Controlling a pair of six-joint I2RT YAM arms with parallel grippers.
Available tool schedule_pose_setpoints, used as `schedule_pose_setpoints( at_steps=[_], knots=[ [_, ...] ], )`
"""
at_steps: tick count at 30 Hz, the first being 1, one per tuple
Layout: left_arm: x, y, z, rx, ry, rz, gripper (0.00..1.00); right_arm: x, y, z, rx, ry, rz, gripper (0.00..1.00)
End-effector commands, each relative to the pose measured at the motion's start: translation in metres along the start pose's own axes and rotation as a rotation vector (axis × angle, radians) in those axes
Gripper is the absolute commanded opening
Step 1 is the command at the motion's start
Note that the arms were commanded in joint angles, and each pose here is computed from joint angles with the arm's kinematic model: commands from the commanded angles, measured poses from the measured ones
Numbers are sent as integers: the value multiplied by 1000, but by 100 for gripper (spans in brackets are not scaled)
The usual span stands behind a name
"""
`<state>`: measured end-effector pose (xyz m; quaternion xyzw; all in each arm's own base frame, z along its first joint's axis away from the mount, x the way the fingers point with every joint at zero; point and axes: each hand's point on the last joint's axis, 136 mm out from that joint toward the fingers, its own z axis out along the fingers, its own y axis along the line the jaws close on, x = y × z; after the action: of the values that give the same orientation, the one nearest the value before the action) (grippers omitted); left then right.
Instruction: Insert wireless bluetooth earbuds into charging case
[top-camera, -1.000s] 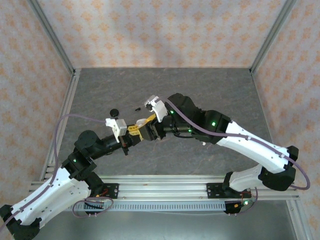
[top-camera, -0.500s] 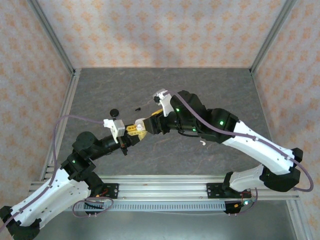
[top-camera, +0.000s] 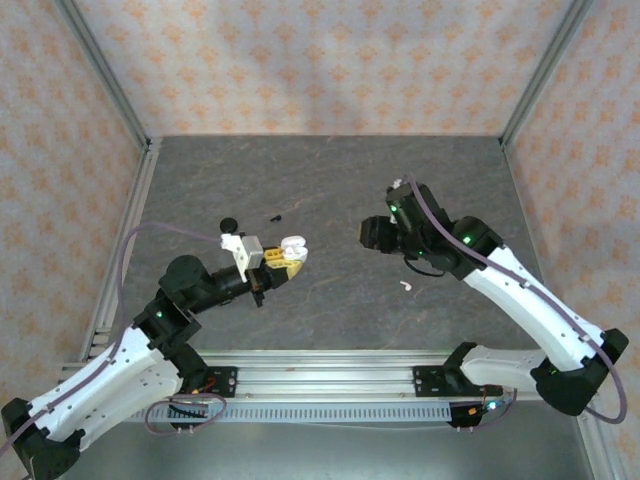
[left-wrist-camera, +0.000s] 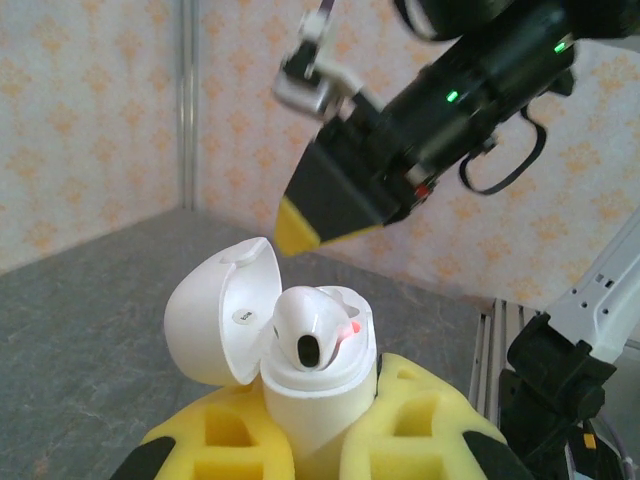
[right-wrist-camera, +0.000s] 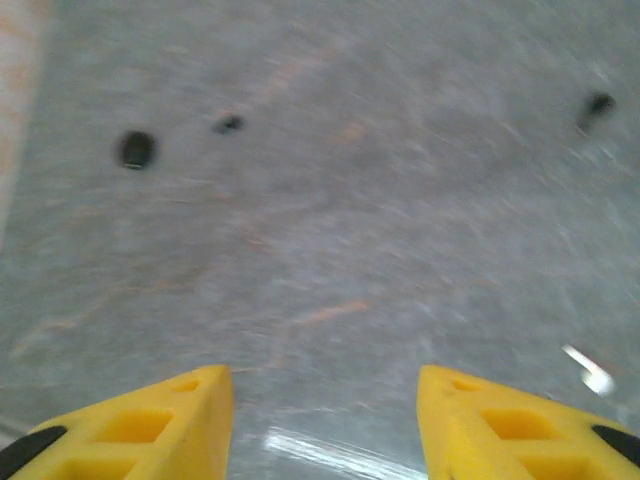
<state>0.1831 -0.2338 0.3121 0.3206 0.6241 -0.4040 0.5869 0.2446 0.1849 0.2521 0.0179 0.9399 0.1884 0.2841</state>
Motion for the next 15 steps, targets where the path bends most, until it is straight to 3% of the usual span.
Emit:
schedule_pose_setpoints(
  at_steps=[1,6,15],
  knots=[
    [-12,-9,4,52,-45,52,0,35,-52,22,146,139,138,49],
    [-9,-11,8,66,-33,62,0,70,-99,53,218,226,312,43],
    [-6,-10,11,67,-16,89,0,117,-138,90,238,280,508,39]
  ],
)
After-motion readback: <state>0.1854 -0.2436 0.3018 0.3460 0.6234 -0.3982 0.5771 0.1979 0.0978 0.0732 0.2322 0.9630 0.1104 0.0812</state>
